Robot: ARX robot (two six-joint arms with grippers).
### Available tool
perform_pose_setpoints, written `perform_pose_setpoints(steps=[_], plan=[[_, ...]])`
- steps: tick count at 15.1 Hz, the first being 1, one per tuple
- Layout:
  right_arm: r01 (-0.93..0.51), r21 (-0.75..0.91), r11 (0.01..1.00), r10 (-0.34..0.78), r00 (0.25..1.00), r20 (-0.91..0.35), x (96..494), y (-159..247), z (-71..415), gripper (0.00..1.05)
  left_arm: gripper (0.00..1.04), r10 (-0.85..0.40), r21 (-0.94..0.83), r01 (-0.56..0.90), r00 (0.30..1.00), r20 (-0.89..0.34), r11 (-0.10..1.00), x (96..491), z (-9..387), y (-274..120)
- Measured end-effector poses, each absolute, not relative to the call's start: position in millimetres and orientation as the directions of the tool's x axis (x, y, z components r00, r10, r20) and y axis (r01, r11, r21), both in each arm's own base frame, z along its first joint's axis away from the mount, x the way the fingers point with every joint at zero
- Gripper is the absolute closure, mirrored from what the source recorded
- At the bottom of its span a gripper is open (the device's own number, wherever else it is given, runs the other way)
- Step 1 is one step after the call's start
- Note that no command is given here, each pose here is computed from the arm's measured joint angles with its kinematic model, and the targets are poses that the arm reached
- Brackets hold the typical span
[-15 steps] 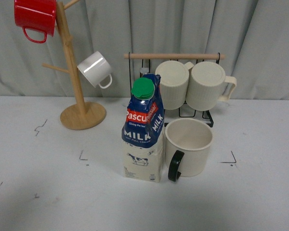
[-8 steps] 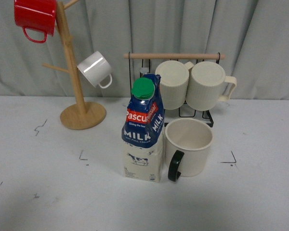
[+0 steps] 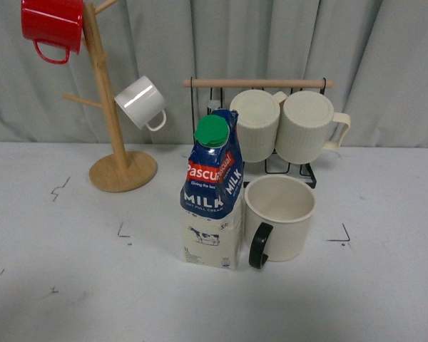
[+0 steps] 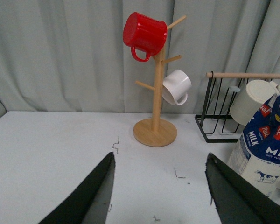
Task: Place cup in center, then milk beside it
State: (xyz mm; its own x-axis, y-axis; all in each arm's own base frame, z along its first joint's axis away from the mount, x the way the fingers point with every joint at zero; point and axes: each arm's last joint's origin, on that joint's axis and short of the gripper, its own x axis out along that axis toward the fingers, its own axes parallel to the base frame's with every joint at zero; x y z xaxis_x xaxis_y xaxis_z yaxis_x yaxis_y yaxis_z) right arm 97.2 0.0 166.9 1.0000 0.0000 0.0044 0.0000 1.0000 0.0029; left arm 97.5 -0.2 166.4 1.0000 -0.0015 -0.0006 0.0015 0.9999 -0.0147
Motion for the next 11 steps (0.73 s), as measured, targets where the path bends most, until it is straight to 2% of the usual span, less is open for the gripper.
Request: perform_pose_setpoints(steps=[4,8,11], plan=[[0.000,0.003,1.000,0.000,1.000,0.004,97.2,0.0,166.9,0.06,0.30,-0.002,-0.015,0.002,1.000,-0.001,1.000,97.5,166.4,-0.2],[0.000,0.003,1.000,0.000,1.000,0.004,97.2,0.0,166.9,0.06,0.06,-0.002,-0.015,0.002,1.000,-0.001,1.000,97.5,166.4,-0.2],[0.000,0.003,1.000,0.000,1.000,0.004,97.2,0.0,166.9,0.06,0.07,-0.002,-0.014,0.002,1.000,-0.001,1.000,97.5,166.4,-0.2]])
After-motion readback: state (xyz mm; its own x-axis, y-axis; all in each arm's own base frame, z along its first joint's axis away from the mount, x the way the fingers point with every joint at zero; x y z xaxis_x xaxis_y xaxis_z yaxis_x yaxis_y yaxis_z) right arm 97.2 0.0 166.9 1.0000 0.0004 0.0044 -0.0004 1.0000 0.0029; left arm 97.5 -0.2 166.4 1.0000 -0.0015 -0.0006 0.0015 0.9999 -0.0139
